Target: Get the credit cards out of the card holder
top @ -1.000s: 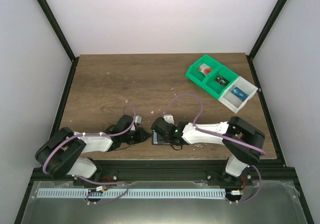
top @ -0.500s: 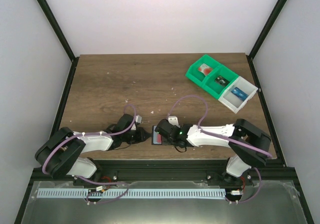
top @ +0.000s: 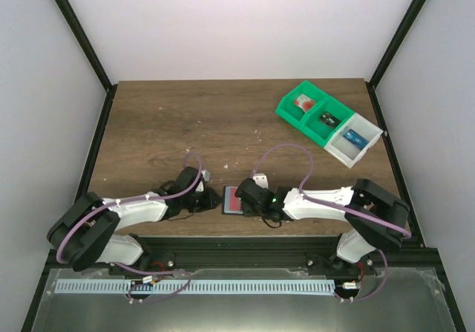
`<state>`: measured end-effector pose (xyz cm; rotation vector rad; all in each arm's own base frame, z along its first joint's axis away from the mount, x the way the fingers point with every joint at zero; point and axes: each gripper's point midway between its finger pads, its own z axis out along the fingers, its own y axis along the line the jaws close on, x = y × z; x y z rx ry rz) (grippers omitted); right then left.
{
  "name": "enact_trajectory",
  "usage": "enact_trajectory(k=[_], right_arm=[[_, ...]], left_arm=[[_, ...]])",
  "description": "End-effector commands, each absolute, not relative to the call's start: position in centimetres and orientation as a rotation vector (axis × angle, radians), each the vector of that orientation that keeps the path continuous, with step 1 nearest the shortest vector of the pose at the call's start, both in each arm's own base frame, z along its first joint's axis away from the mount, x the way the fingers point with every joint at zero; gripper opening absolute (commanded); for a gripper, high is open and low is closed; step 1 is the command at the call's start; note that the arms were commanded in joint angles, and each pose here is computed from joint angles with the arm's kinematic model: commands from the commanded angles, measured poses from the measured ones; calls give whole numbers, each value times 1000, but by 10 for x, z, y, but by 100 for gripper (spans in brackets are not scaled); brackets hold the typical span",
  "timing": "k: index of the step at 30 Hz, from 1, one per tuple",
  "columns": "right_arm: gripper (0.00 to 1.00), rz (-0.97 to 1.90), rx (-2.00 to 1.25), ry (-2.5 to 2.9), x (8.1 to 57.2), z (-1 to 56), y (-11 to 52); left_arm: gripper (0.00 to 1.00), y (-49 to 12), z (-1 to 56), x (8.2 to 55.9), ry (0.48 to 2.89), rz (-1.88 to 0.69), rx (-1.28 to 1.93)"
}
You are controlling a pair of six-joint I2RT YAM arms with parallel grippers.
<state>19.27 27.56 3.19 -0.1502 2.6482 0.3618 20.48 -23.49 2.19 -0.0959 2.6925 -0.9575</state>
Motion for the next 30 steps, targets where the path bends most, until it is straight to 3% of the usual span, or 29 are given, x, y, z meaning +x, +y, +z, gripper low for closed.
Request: enact_trajectory(k=[1,12,15,26,30], right_arm=[[15,356,-134,2645,195,28,274],[20,546,-124,2565,198,66,292],[21,547,-117,2573,200,63,296],[22,470,-125,2621,199,41,295],[18,449,-116,2638,197,32,290]], left_arm=[[29,-234,29,200,2716,-935,-113],[34,-256,58,196,2641,-1142,-109],[35,-265,61,192,2615,-1249,-107],[37,-269,55,191,2627,-1269,-89],[38,-270,51,189,2638,-1273,-84]])
